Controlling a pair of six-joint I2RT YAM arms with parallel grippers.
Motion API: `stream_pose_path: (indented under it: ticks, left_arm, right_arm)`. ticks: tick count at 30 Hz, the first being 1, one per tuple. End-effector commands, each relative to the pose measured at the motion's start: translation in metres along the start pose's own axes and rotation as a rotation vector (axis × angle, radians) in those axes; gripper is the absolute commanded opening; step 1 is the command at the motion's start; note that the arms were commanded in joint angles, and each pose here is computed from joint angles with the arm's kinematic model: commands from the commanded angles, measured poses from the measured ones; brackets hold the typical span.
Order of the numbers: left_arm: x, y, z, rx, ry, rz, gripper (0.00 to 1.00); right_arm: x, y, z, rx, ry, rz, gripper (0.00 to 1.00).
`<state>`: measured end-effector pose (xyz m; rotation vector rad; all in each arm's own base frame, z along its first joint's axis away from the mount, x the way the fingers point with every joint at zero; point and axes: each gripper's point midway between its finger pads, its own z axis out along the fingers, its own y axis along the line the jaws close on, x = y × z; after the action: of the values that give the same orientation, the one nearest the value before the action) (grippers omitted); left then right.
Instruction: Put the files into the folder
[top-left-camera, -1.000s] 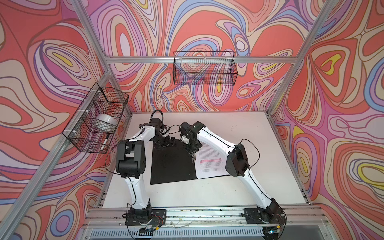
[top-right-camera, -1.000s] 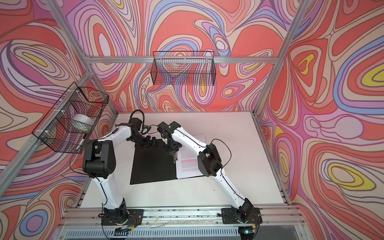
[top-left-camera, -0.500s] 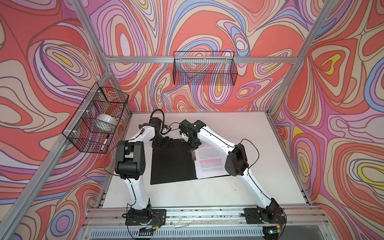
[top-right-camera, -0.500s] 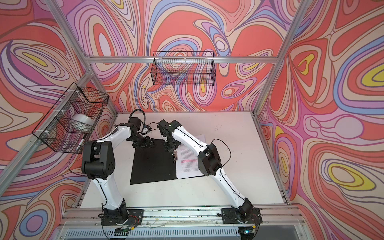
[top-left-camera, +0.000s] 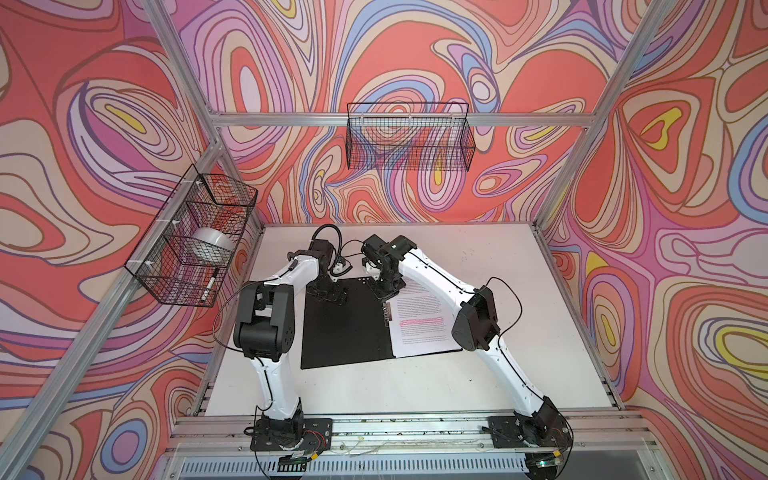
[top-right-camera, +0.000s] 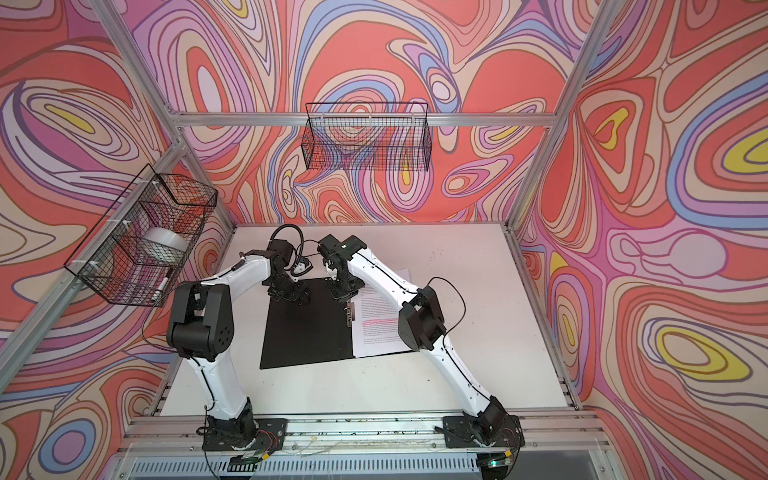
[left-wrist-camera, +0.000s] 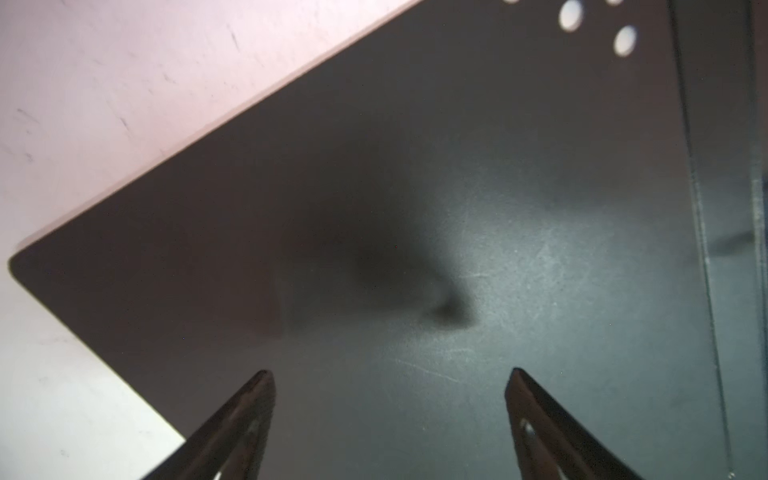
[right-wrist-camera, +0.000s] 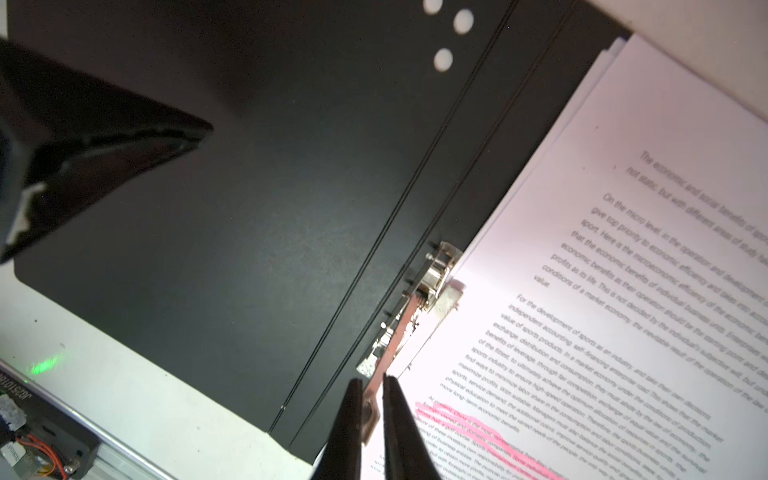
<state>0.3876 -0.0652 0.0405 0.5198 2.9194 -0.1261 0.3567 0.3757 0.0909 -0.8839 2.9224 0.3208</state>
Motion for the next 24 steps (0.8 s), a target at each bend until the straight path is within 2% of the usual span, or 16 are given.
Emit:
stream_pose_path:
  ticks: [1,13,24]
  left_arm:
    - [0.016,-0.004,0.007,0.014,0.071,0.035,0.86]
    - [0.027,-0.011,0.017,0.039,0.153,0.026,0.85]
    - [0.036,-0.008,0.024,0.013,0.195,0.001,0.85]
  right_arm:
    - [0.009,0.006,-0.019,-0.021,0.011,-0.011,0.12]
    - [0.014,0.003,-0.010,-0.017,0.045,-0.015,0.12]
    - [0.004,0.008,-0.016,-0.029,-0.002,-0.007,0.12]
